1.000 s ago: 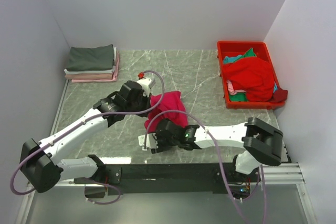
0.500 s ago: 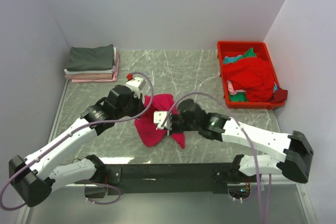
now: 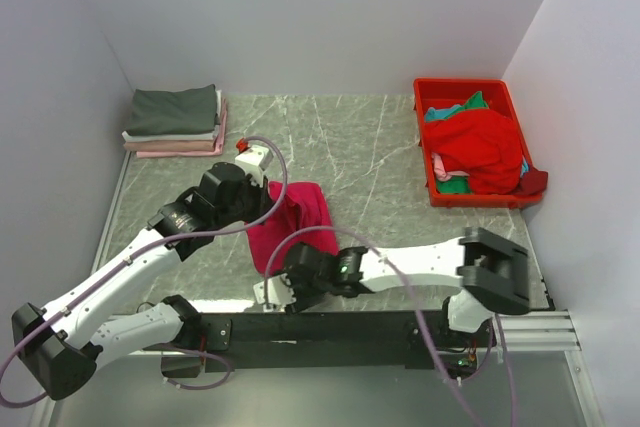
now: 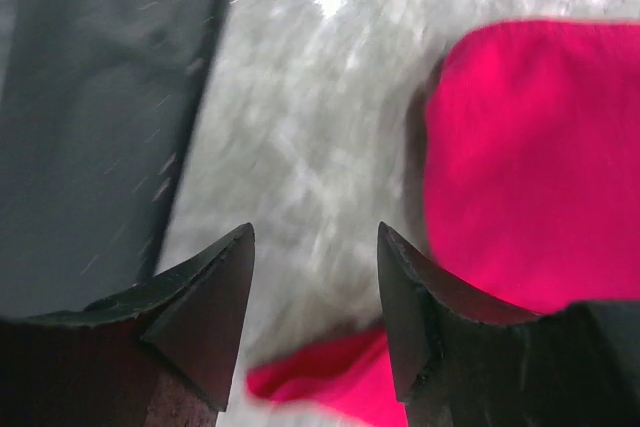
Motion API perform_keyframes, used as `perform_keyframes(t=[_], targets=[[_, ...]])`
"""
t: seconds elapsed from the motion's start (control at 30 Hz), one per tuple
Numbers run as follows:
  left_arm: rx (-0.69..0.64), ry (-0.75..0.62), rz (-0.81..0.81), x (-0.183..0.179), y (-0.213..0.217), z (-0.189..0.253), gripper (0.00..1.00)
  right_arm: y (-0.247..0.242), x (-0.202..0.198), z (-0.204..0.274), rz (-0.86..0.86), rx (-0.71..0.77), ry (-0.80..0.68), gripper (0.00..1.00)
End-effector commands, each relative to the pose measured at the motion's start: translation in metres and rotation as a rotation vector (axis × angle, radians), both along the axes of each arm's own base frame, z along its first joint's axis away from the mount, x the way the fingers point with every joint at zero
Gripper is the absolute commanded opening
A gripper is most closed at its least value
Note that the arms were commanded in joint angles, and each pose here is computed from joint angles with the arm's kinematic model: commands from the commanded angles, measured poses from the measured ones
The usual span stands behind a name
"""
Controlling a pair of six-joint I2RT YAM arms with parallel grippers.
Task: Fold and stack the t-shirts
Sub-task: Flatten the tshirt out
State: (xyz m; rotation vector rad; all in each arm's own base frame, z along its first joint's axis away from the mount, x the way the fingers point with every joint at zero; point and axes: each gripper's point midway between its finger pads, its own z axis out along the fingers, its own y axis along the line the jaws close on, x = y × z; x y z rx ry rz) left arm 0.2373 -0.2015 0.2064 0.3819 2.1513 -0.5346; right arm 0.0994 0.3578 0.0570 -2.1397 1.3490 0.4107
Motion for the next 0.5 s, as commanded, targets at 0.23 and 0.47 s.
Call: perform_keyframes(t=[0.23, 0.47], targets=[[-0.060, -0.036, -0.016, 0.003, -0.007, 0.013, 0.01, 0.065, 0.071, 0.001, -0.241, 0.090, -0.419, 0.51], [-0.060, -0.040, -0.014, 0.003, -0.005, 0.009, 0.00, 0.061, 0.072, 0.026, -0.261, 0.178, -0.432, 0.00]])
